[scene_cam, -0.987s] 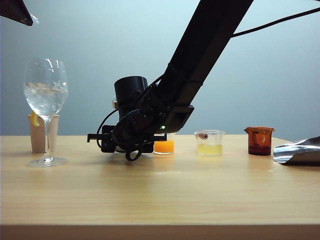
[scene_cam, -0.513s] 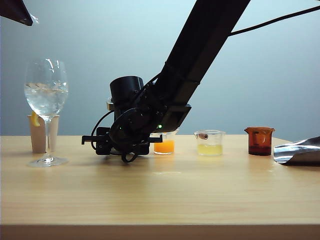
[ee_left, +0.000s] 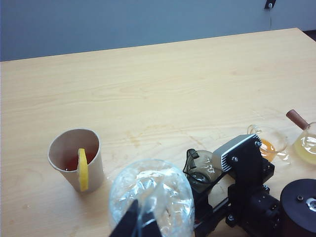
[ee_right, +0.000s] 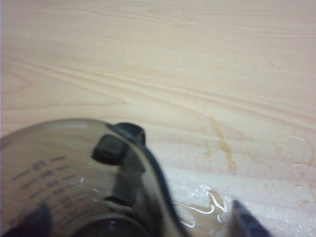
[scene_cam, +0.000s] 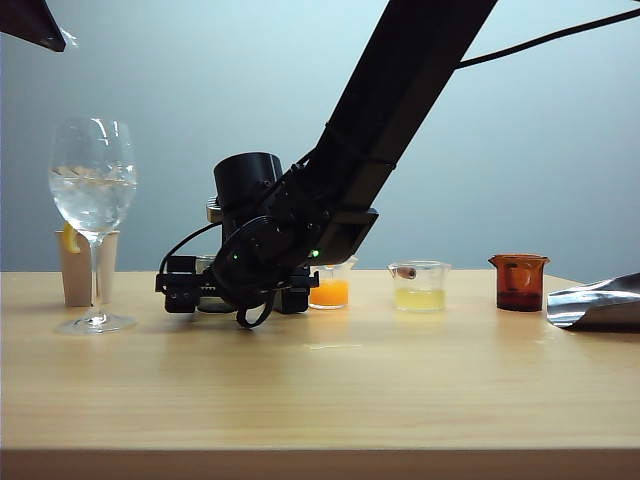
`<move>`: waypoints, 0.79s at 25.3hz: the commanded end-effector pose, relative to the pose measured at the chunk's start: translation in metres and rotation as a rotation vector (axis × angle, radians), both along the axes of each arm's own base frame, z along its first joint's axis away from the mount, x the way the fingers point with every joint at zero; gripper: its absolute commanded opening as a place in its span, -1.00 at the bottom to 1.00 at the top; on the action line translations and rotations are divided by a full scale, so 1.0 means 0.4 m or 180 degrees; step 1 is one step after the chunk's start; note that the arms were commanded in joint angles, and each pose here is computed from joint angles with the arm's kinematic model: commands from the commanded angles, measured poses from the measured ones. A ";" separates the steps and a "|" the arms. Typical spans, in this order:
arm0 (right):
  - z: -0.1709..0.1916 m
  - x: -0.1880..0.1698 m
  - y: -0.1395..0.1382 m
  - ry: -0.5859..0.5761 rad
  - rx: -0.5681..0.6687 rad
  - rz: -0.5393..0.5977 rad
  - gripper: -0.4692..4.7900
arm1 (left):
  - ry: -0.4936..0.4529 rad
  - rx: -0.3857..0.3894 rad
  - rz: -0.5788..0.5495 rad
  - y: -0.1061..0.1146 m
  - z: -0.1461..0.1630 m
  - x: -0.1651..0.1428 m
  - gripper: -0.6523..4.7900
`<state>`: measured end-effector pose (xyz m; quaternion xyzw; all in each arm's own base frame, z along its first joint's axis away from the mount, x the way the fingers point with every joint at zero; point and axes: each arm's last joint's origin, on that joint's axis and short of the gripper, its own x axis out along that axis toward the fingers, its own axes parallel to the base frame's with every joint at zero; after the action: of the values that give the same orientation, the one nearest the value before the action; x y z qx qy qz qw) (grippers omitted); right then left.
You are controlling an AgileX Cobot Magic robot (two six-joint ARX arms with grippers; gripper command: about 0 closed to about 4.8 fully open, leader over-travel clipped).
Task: Pick up the first measuring cup from the left, pour the coconut rum inside into the goblet, and finally put the measuring cup back in its original place.
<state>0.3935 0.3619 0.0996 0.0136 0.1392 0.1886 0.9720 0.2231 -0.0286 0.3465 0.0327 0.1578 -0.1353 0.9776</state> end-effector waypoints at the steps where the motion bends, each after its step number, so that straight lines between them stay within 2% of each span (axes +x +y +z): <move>1: 0.021 0.000 0.004 -0.0064 0.0057 0.0002 1.00 | -0.0055 0.0002 -0.0012 0.000 0.006 -0.001 -0.77; 11: 0.056 0.000 0.000 -0.0072 0.0077 -0.0008 1.00 | -0.0055 0.0001 -0.0011 0.000 0.006 -0.001 -0.78; 20: 0.047 -0.012 0.000 0.0245 -0.0014 0.0042 1.00 | -0.0054 0.0001 -0.0011 0.000 0.006 -0.001 -0.78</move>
<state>0.3899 0.3614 0.1104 0.0054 0.1724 0.1933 0.9659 0.2231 -0.0286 0.3465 0.0328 0.1578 -0.1355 0.9776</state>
